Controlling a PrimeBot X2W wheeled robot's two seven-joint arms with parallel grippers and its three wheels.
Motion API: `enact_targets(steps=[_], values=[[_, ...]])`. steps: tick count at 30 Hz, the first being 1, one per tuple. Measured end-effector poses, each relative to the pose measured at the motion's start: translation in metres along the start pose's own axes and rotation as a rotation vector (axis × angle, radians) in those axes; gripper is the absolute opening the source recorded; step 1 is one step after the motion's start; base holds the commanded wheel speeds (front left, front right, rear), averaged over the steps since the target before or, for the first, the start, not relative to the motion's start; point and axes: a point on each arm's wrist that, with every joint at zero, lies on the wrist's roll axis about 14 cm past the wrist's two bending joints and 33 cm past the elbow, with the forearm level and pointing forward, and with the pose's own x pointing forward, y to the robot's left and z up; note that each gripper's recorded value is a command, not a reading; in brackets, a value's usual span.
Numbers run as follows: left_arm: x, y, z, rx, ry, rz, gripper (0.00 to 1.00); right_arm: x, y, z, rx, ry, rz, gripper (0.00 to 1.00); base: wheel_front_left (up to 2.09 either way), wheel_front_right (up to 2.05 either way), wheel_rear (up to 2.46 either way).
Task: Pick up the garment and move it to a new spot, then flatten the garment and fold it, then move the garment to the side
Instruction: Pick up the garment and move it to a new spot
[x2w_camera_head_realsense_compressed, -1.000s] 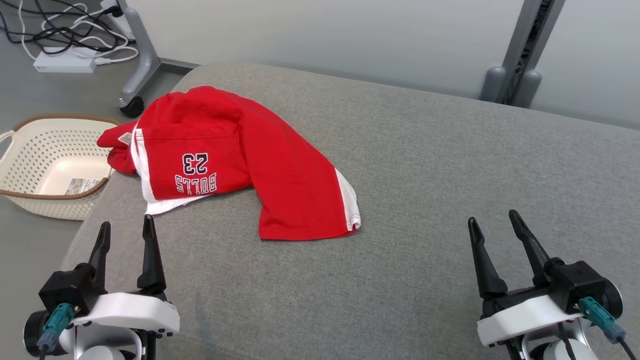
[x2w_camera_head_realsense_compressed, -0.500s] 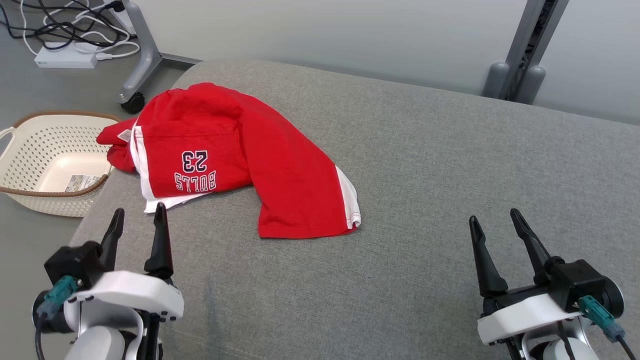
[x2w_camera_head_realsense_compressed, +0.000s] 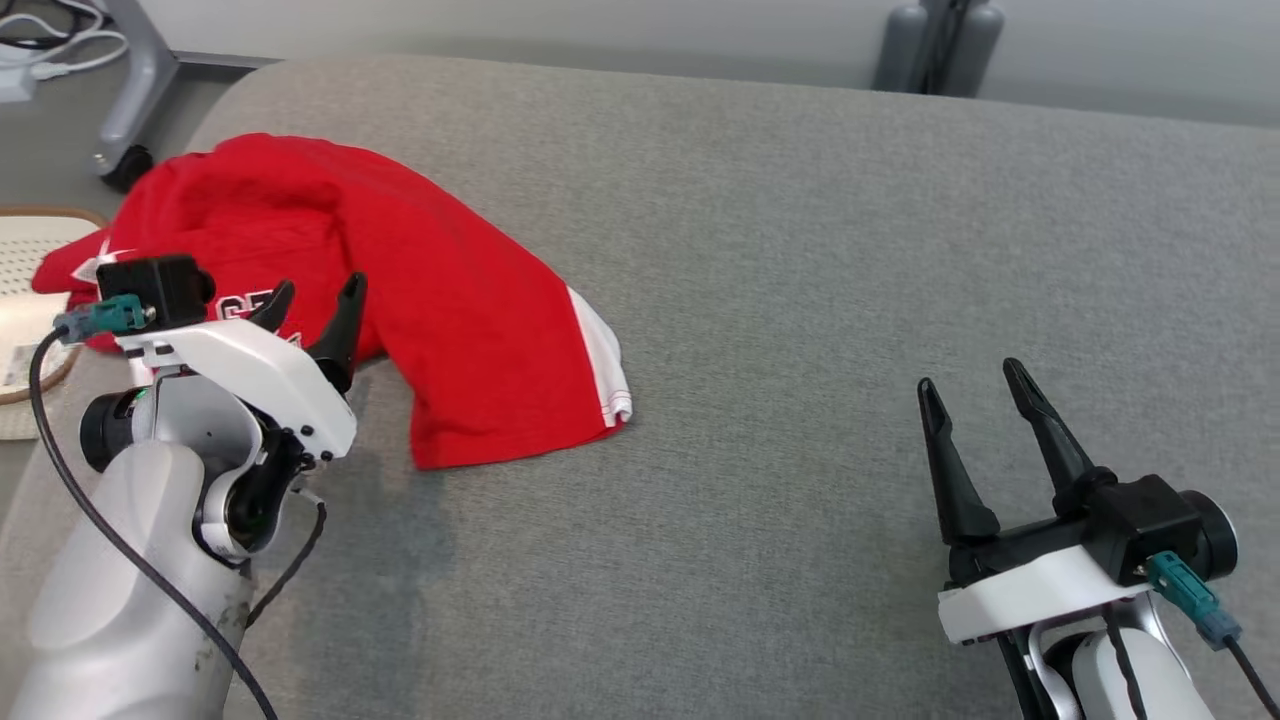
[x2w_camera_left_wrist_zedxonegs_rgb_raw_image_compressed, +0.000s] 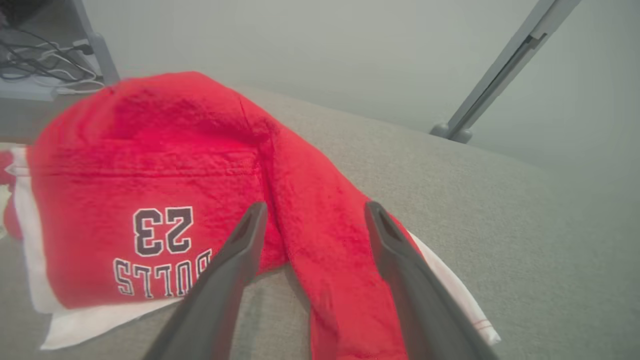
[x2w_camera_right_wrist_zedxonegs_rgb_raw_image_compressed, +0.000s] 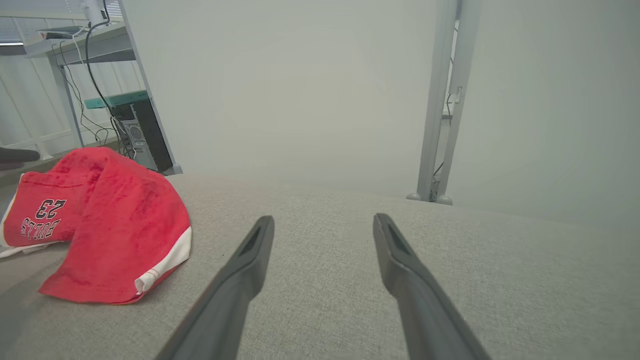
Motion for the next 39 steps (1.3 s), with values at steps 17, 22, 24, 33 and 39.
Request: enact_targets(steps=[17,22,24,33,39], values=[[0.087,0.021,-0.116,-0.138,0.518,0.098,1.00,-0.017,-0.066,-0.033,0.025,0.059,-0.175,1.00,0.00,0.00,0.00],[0.100,0.026,-0.122,-0.140,0.552,0.112,0.00,-0.017,-0.073,-0.039,0.028,0.071,-0.192,1.00,0.00,0.00,0.00],[0.103,0.029,-0.120,-0.136,0.536,0.119,0.00,-0.018,-0.076,-0.041,0.032,0.075,-0.200,1.00,0.00,0.00,0.00],[0.108,0.021,-0.057,-0.029,0.191,0.079,0.00,-0.021,-0.075,-0.028,0.030,0.046,-0.209,1.00,0.00,0.00,0.00],[0.090,0.000,0.009,0.043,-0.105,0.016,0.00,-0.023,-0.066,-0.006,0.017,-0.005,-0.192,1.00,0.00,0.00,0.00]])
